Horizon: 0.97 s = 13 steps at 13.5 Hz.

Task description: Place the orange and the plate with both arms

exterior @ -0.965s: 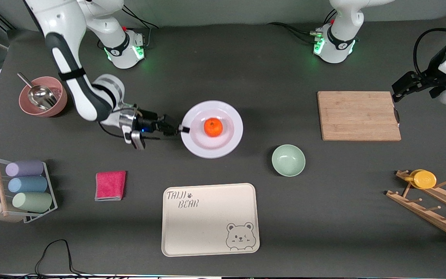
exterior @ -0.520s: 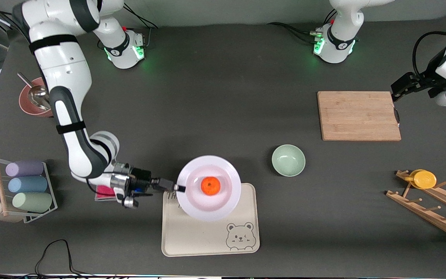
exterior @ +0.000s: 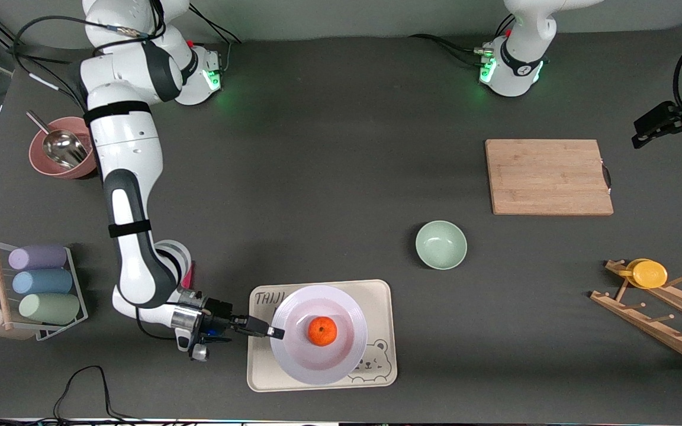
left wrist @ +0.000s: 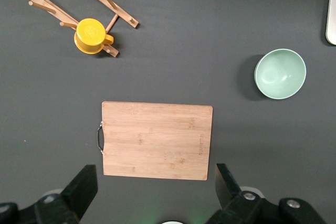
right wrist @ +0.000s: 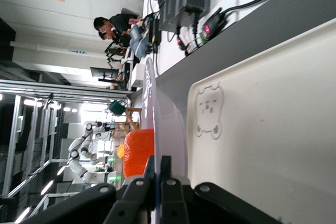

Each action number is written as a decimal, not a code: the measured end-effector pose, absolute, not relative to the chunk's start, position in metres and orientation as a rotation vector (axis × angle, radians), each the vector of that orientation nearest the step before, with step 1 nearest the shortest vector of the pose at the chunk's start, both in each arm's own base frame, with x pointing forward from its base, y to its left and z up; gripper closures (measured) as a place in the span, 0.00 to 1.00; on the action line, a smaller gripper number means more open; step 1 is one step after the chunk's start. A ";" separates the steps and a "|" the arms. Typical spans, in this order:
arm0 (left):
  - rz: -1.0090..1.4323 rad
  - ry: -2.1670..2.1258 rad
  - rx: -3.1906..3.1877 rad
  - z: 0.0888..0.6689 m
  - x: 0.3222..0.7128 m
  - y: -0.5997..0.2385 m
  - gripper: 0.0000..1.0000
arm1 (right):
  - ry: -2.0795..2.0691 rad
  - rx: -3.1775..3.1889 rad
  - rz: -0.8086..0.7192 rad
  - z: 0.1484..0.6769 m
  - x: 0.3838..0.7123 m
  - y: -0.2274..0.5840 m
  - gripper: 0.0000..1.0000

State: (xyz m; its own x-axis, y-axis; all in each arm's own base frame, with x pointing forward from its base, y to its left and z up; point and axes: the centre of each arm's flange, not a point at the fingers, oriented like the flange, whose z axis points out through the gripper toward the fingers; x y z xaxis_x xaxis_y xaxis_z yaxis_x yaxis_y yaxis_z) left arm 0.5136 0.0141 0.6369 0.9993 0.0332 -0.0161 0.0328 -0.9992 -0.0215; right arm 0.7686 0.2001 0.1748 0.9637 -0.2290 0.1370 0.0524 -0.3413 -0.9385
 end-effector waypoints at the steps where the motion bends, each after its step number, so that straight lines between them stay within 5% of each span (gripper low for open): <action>1: 0.027 -0.048 -3.121 0.636 0.514 0.013 0.00 | 0.133 -1.910 -0.293 0.167 0.769 0.203 0.96; 13: -0.004 -0.041 -3.123 0.631 0.523 0.012 0.00 | 0.162 -1.957 -0.229 0.107 0.751 0.219 0.92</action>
